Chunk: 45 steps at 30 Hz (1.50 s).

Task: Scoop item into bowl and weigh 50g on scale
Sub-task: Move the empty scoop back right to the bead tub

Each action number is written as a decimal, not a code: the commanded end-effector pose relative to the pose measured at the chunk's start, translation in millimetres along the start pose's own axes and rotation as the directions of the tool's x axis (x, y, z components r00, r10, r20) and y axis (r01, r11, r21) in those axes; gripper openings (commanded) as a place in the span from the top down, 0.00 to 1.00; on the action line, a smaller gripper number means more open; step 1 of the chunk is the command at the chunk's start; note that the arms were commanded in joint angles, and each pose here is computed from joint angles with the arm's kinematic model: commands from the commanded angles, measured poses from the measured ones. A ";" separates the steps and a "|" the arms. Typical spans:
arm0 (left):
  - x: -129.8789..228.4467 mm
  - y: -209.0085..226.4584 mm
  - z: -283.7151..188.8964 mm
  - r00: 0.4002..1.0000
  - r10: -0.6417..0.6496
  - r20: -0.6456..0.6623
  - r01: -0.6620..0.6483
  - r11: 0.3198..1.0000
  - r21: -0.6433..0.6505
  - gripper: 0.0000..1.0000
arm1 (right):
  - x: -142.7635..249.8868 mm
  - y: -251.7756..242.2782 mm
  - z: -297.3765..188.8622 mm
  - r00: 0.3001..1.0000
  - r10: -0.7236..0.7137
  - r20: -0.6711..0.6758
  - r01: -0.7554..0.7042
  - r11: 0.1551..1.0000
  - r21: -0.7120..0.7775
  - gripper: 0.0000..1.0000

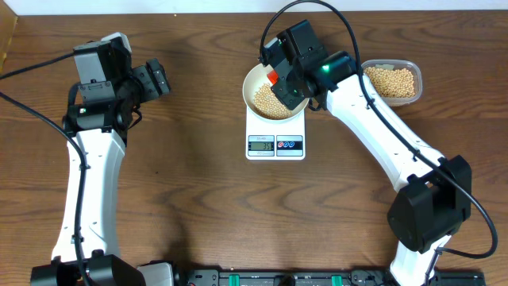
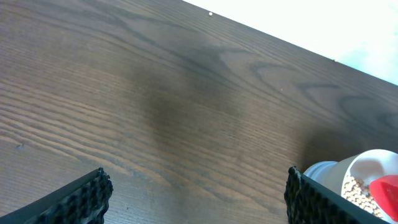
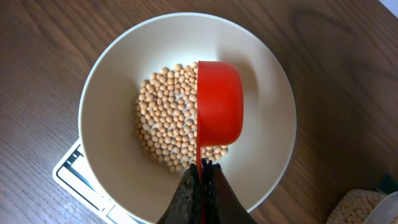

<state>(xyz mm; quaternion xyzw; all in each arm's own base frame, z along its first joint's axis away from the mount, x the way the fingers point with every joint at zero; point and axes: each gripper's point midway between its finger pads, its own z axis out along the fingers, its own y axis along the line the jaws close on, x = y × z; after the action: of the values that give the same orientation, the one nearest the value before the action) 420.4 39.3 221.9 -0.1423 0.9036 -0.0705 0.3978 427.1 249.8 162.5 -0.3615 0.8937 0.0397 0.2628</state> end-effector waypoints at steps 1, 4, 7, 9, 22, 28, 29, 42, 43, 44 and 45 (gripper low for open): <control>-4.0 1.5 -2.4 1.000 0.013 0.010 -0.013 1.000 -0.009 0.09 | -18.8 1.9 -24.8 0.997 -0.006 0.077 0.007 1.000 -0.013 0.99; -4.0 1.5 -2.4 1.000 0.013 0.010 -0.013 1.000 -0.009 0.09 | -30.5 3.7 -41.3 0.989 0.058 0.139 -0.045 0.994 -0.099 0.99; -4.0 1.5 -2.4 1.000 0.013 0.010 -0.013 1.000 -0.009 0.09 | -41.4 -6.0 -63.3 0.972 0.125 0.198 -0.093 0.982 -0.163 0.99; -4.0 1.5 -2.4 1.000 0.013 0.010 -0.013 1.000 -0.009 0.09 | -46.2 -19.8 -81.1 0.955 0.181 0.236 -0.135 0.970 -0.200 0.99; -4.0 1.5 -2.4 1.000 0.013 0.010 -0.013 1.000 -0.009 0.09 | 27.5 -148.4 -134.9 0.830 0.515 0.213 -0.498 0.857 -0.133 0.99; -4.0 1.5 -2.4 1.000 0.013 0.010 -0.013 1.000 -0.009 0.09 | 86.0 -194.1 -145.8 0.717 0.681 0.148 -0.679 0.731 -0.071 0.99; -4.1 1.5 -2.4 1.000 0.013 0.011 -0.013 1.000 -0.009 0.09 | 96.1 -201.5 -147.5 0.697 0.703 0.141 -0.705 0.708 -0.047 0.99; -4.0 1.5 -2.4 1.000 0.013 0.010 -0.013 1.000 -0.009 0.09 | 164.8 -223.9 -112.0 0.643 0.766 0.019 -0.758 0.632 0.161 0.99; -4.0 1.5 -2.4 1.000 0.013 0.010 -0.013 1.000 -0.009 0.09 | 166.1 -224.3 -108.0 0.641 0.767 0.015 -0.759 0.631 0.160 0.99; -4.0 1.5 -2.4 1.000 0.013 0.010 -0.013 1.000 -0.009 0.09 | 167.1 -225.3 -104.2 0.639 0.769 0.015 -0.761 0.629 0.160 0.99; -4.0 1.5 -2.4 1.000 0.013 0.010 -0.013 1.000 -0.010 0.09 | 168.4 -225.7 -98.0 0.639 0.769 0.010 -0.761 0.629 0.159 0.99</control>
<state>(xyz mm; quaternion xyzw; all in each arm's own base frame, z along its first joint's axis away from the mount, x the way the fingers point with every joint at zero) 420.4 39.3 221.9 -0.1424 0.9036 -0.0705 0.3978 430.7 -45.0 210.0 0.0626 0.9658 0.0780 0.2391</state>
